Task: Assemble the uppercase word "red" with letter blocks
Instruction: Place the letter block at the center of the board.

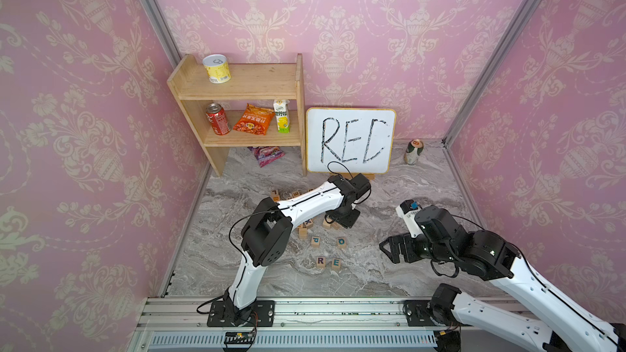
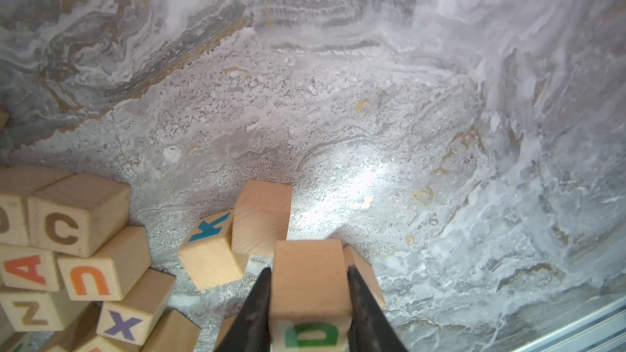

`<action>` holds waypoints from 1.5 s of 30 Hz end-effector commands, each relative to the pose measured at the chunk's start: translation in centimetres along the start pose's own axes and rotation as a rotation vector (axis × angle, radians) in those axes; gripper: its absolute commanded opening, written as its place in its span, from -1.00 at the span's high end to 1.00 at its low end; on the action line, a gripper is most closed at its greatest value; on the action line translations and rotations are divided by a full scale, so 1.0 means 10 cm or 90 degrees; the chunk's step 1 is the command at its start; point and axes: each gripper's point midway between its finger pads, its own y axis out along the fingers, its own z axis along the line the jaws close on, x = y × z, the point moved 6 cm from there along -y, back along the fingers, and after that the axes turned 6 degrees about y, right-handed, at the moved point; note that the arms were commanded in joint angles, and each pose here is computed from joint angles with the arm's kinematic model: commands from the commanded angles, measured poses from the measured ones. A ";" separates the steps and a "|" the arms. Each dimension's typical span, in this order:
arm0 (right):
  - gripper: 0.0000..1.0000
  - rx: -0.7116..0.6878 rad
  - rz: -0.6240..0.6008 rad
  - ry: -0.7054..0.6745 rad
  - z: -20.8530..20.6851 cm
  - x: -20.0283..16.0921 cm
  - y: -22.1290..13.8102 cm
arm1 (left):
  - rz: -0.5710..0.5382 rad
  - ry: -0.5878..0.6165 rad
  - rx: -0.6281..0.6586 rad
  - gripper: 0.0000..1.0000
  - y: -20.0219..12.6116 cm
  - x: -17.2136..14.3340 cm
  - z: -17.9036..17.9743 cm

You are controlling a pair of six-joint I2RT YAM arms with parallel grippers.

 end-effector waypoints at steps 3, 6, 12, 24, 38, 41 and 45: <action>-1.00 0.003 0.010 0.017 -0.04 -0.06 -0.03 | 0.012 0.174 -0.006 0.57 -0.12 -0.06 -0.13; -1.00 0.004 0.011 0.023 -0.05 -0.08 -0.05 | -0.002 0.215 0.007 0.57 -0.13 -0.08 -0.17; -1.00 0.010 0.006 0.051 -0.10 -0.15 -0.11 | -0.047 0.270 0.005 0.59 -0.18 -0.10 -0.32; -1.00 0.018 0.004 0.090 -0.22 -0.33 -0.25 | -0.086 0.348 -0.013 0.65 -0.17 -0.30 -0.78; -1.00 0.025 0.007 0.120 -0.33 -0.49 -0.33 | -0.074 0.397 -0.022 0.63 -0.04 -0.57 -1.17; -1.00 0.029 0.009 0.126 -0.34 -0.52 -0.34 | -0.071 0.402 -0.021 0.59 0.01 -0.61 -1.24; -1.00 0.032 0.015 0.130 -0.36 -0.56 -0.34 | -0.062 0.410 -0.016 0.58 0.09 -0.64 -1.30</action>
